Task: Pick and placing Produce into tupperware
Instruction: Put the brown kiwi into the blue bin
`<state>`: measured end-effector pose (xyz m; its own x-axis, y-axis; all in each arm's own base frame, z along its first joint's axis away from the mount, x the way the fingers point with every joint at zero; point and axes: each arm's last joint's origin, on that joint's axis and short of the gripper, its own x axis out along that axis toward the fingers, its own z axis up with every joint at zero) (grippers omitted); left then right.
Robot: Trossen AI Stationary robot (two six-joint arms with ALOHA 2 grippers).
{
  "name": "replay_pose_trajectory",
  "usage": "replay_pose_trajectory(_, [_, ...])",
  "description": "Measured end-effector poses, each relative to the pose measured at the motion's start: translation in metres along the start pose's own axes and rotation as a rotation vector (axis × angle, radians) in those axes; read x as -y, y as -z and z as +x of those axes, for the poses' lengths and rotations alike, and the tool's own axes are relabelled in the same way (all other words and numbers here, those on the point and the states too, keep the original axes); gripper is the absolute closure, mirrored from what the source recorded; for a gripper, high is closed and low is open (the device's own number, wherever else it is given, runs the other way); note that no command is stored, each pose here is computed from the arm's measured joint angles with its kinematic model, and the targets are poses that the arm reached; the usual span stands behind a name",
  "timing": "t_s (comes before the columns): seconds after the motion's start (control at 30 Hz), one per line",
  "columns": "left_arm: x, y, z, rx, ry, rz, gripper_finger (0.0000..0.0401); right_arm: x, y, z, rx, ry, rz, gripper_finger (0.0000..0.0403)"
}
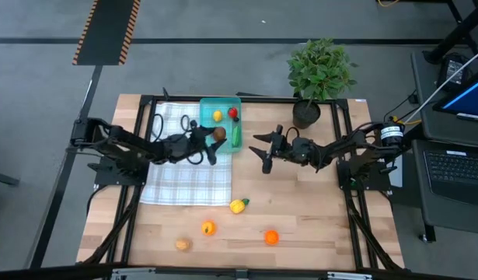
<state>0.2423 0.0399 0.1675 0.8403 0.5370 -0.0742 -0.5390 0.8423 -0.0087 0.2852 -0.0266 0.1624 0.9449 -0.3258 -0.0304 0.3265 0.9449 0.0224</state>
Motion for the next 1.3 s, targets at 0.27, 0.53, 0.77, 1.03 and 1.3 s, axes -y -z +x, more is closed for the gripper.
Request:
replay_pose_trajectory(0.27, [-0.010, -0.023, 0.041, -0.311, -0.079, 0.114, 0.0166, 0.011, 0.002, 0.003, -0.027, 0.004, 0.012, 0.0171])
replay_pose_trajectory(0.53, [-0.034, -0.055, 0.063, -0.516, -0.086, 0.096, 0.0166, 0.013, 0.011, 0.002, -0.110, 0.014, 0.019, 0.0171])
replay_pose_trajectory(0.77, [-0.054, -0.089, 0.062, -0.770, -0.130, 0.066, 0.0166, 0.012, 0.014, 0.002, -0.150, -0.031, 0.020, 0.0171])
replay_pose_trajectory(1.03, [-0.064, -0.103, 0.060, -0.847, -0.051, 0.033, 0.0166, 0.012, 0.014, 0.002, -0.153, -0.034, 0.019, 0.0171])
replay_pose_trajectory(1.3, [-0.071, -0.092, 0.067, -0.897, -0.075, 0.034, 0.0166, 0.012, 0.015, 0.002, -0.156, -0.033, 0.040, 0.0171])
